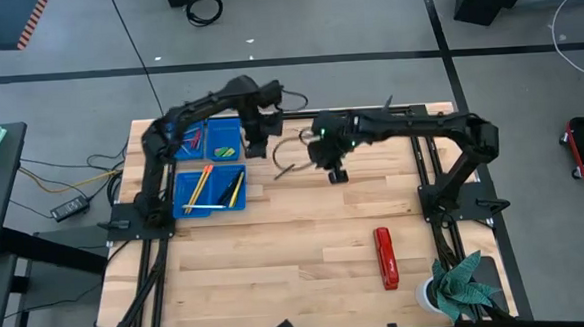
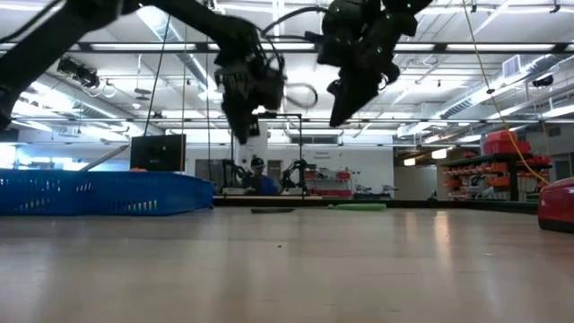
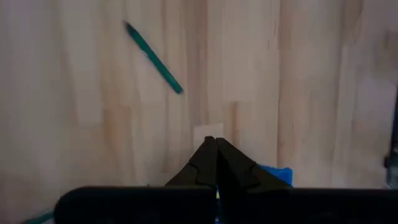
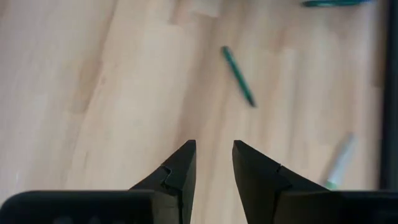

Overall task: Sort crayons/erasers/pens/pencils in bins
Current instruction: Put the green crayon into the top left blue bin

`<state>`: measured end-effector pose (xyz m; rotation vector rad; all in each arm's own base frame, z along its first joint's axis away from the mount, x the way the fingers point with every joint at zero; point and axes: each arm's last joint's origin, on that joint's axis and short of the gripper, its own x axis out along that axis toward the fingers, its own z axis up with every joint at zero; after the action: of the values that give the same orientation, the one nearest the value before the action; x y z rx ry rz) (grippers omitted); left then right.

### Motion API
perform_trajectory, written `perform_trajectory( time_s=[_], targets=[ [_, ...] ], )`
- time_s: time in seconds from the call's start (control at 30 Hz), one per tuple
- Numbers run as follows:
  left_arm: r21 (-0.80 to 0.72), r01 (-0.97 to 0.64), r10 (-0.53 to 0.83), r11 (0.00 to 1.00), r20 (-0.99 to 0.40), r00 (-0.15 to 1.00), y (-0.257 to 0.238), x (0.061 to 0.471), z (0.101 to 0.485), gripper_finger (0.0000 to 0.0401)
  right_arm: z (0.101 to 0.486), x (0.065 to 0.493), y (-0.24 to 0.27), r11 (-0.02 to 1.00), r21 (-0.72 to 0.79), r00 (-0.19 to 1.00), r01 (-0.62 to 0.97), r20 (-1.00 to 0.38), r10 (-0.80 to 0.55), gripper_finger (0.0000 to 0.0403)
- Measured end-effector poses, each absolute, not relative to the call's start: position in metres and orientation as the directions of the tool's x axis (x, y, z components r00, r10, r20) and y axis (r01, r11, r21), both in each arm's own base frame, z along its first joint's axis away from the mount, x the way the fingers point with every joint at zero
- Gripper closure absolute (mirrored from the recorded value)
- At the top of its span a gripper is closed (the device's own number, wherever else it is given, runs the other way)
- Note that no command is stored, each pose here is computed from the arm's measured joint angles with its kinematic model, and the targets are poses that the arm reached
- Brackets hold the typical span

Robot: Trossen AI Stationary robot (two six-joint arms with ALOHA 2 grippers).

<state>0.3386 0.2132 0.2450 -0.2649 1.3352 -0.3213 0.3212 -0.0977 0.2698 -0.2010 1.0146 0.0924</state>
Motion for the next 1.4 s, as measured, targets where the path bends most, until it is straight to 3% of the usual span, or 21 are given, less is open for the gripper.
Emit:
perform_trajectory(
  time_s=[0.13, 0.33, 0.5, 0.83, 1.03, 1.23, 1.4],
  targets=[
    [-0.311, 0.049, -0.312, 0.949, -0.905, 0.288, 0.206, 0.328, 0.281, 0.0394, 0.245, 0.328, -0.081, 0.964, -0.158, 0.581, -0.213, -0.814, -0.004, 0.0291],
    [-0.171, -0.047, -0.151, 0.984, -0.946, 0.286, 0.199, 0.308, 0.314, 0.0373, 0.233, 0.334, -0.067, 0.910, -0.296, 0.622, -0.290, -0.781, -0.056, 0.0291],
    [-0.150, -0.019, -0.136, 0.988, -0.937, 0.322, 0.198, 0.290, 0.330, 0.0381, 0.228, 0.344, -0.071, 0.914, -0.300, 0.620, -0.273, -0.782, -0.071, 0.0291],
    [-0.175, -0.059, -0.132, 0.983, -0.889, 0.438, 0.200, 0.234, 0.302, 0.0386, 0.198, 0.402, -0.103, 0.913, -0.245, 0.486, -0.327, -0.872, -0.060, 0.0267],
    [-0.123, -0.184, -0.002, 0.975, -0.837, 0.548, 0.198, 0.210, 0.285, 0.0385, 0.188, 0.417, -0.132, 0.936, -0.117, 0.406, -0.331, -0.914, 0.029, 0.0270],
    [-0.013, -0.217, 0.145, 0.976, -0.702, 0.697, 0.197, 0.209, 0.283, 0.0390, 0.175, 0.431, -0.147, 0.940, -0.104, 0.387, -0.326, -0.921, 0.033, 0.0270],
    [0.021, -0.258, 0.206, 0.966, -0.666, 0.717, 0.195, 0.206, 0.276, 0.0376, 0.149, 0.435, -0.149, 0.940, -0.043, 0.298, -0.338, -0.952, 0.064, 0.0269]
  ],
)
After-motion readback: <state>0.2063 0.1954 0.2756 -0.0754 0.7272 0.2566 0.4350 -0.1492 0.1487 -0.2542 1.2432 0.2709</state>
